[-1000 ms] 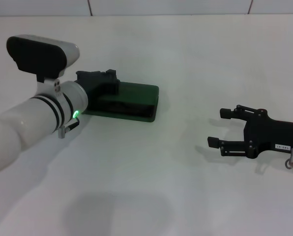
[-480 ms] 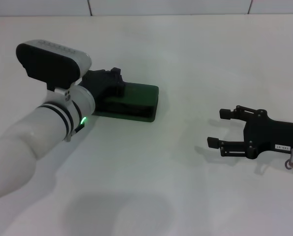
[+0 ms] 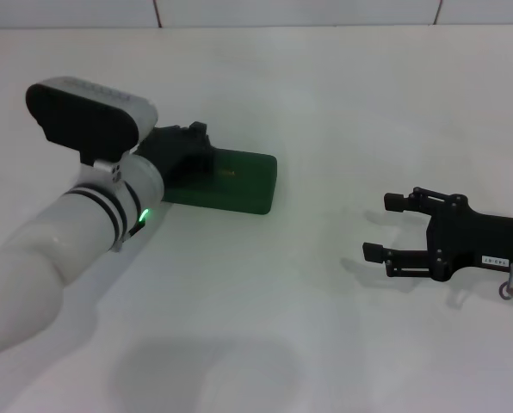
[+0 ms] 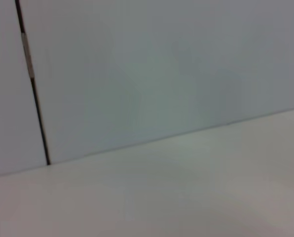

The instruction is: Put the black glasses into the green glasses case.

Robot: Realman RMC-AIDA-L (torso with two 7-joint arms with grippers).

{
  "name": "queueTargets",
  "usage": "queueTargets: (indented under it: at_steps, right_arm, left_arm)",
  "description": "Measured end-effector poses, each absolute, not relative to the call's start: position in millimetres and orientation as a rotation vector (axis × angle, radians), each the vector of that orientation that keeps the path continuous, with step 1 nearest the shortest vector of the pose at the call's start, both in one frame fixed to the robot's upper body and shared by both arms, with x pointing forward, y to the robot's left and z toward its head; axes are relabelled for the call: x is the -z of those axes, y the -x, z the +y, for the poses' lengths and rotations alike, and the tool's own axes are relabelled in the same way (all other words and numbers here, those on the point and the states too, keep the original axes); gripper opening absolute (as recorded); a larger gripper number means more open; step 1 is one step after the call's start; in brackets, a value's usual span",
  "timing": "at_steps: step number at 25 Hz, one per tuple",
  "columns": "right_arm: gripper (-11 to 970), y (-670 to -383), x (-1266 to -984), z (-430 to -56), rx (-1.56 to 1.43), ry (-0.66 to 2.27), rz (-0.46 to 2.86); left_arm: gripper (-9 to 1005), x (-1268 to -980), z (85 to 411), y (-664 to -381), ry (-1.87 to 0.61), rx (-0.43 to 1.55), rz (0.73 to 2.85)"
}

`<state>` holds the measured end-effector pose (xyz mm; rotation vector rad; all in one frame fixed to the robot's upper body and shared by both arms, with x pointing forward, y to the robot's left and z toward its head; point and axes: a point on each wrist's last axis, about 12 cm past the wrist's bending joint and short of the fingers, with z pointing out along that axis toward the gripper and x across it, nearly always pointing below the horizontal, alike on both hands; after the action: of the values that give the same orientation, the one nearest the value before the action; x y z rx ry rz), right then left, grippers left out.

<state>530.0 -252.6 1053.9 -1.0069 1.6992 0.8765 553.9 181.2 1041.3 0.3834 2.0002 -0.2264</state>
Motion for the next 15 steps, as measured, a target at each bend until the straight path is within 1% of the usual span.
queueTargets:
  at_steps: [3, 6, 8, 10, 12, 13, 15]
  right_arm:
    - [872, -529.2, -1053.9, -252.8, -0.881, 1.004, 1.698]
    - [872, -528.4, -1054.2, -252.7, -0.889, 1.004, 1.695]
    - [872, -528.9, -1054.9, -251.9, -0.892, 1.008, 1.692]
    - [872, -529.9, -1055.8, -250.5, -0.895, 1.012, 1.687]
    - [872, -530.0, -1056.2, -249.6, -0.898, 1.014, 1.684]
    - [872, -530.0, -1056.2, -249.7, -0.898, 1.015, 1.683]
    - [872, -529.9, -1056.3, -249.7, -0.896, 1.017, 1.681]
  left_arm:
    - [109, -1055.6, 177.0, -557.9, -0.34, 0.316, 2.003]
    - [109, -1077.9, 181.0, -569.8, -0.287, 0.478, 2.05]
    - [110, -1094.4, 190.2, -584.3, -0.264, 0.664, 2.115]
    - [111, -1102.2, 198.9, -592.1, -0.263, 0.842, 2.131]
    - [111, -1103.6, 210.2, -597.3, -0.255, 1.001, 2.075]
    - [111, -1102.1, 218.4, -596.3, -0.271, 1.087, 1.996]
    - [112, -1098.5, 230.5, -592.3, -0.287, 1.133, 1.886]
